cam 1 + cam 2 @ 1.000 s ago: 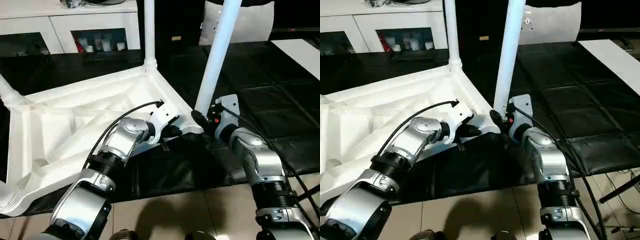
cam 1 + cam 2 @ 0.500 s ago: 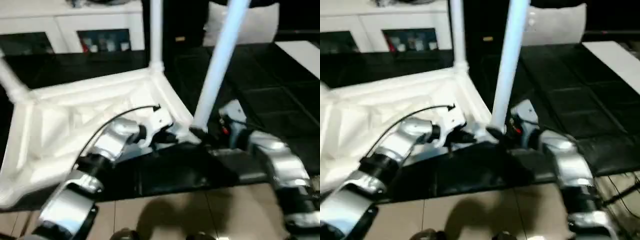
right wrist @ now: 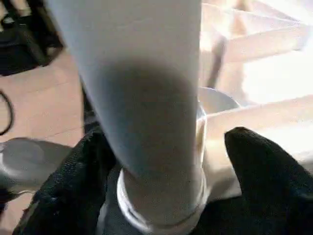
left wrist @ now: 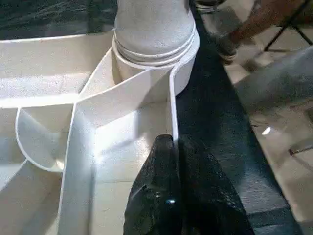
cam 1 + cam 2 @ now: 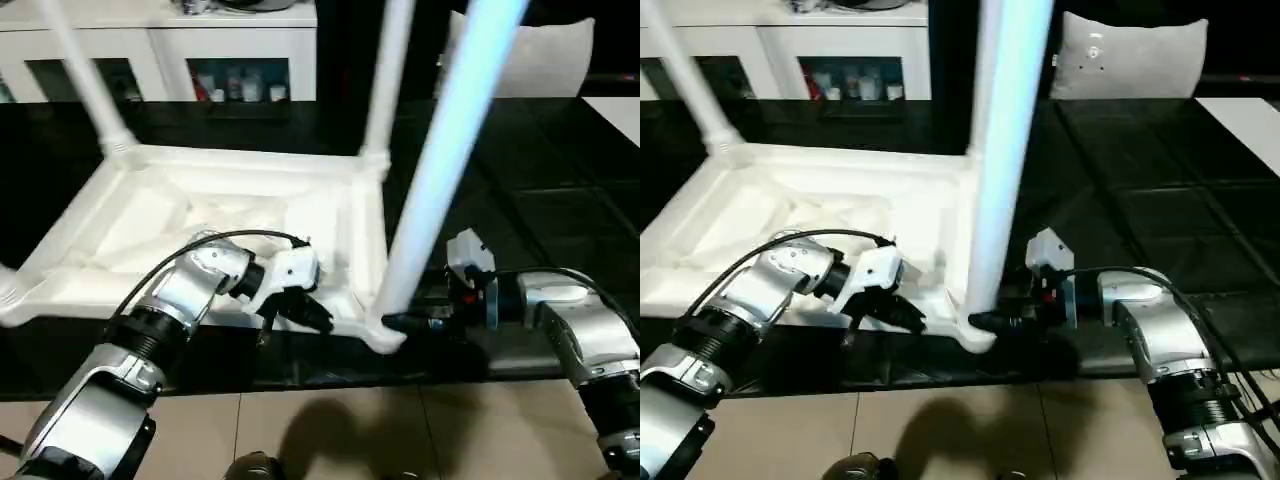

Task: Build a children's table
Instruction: Rotate leg to tighten

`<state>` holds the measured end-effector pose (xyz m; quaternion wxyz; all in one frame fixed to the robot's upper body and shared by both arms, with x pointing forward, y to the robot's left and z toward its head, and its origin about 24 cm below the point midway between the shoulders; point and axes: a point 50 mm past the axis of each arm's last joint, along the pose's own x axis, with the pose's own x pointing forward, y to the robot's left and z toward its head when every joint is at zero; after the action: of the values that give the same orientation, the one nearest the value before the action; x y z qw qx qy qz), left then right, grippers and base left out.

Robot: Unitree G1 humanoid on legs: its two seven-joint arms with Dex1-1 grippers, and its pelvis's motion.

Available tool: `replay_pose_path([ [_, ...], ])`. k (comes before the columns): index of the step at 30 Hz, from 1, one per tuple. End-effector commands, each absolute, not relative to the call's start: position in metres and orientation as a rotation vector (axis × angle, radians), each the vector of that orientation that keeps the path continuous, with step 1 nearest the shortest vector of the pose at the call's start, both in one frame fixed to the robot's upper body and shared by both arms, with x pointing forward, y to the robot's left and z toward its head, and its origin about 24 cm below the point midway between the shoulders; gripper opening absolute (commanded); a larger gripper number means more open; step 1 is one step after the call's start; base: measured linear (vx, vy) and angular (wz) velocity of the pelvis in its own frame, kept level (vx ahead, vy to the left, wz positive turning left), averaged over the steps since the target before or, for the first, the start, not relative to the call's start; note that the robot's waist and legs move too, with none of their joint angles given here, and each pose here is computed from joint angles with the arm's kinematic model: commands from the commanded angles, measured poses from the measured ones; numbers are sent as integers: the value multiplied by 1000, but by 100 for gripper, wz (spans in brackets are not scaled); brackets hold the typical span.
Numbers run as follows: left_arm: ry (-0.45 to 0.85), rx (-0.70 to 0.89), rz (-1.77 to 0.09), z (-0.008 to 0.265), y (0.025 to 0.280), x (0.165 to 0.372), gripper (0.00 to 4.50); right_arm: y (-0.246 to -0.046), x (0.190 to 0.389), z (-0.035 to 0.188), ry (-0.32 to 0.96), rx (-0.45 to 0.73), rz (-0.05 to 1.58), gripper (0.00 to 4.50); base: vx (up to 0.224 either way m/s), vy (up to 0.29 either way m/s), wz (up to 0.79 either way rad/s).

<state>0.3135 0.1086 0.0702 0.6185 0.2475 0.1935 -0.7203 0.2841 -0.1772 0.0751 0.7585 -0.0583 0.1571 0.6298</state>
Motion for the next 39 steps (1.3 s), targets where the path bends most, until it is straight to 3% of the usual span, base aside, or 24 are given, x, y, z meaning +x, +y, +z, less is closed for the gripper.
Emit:
replay_pose_path([
  [1, 376, 615, -1733, 80, 97, 311, 0, -179, 285, 80, 345, -119, 1397, 336, 0, 0, 0],
  [16, 386, 624, -1751, 79, 102, 310, 0, -178, 279, 78, 384, -52, 1461, 213, 0, 0, 0],
  [23, 373, 596, -1717, 79, 99, 311, 0, -174, 276, 77, 375, -36, 1468, 202, 0, 0, 0],
  [28, 354, 443, -1544, 82, 82, 322, 0, -159, 285, 77, 319, 84, 1264, 200, 0, 0, 0],
  [33, 335, 323, -1354, 83, 61, 334, 0, -148, 306, 74, 280, 83, 965, 200, 0, 0, 0],
  [39, 335, 291, -1164, 83, 45, 343, 0, -134, 320, 75, 286, 94, 705, 198, 0, 0, 0],
])
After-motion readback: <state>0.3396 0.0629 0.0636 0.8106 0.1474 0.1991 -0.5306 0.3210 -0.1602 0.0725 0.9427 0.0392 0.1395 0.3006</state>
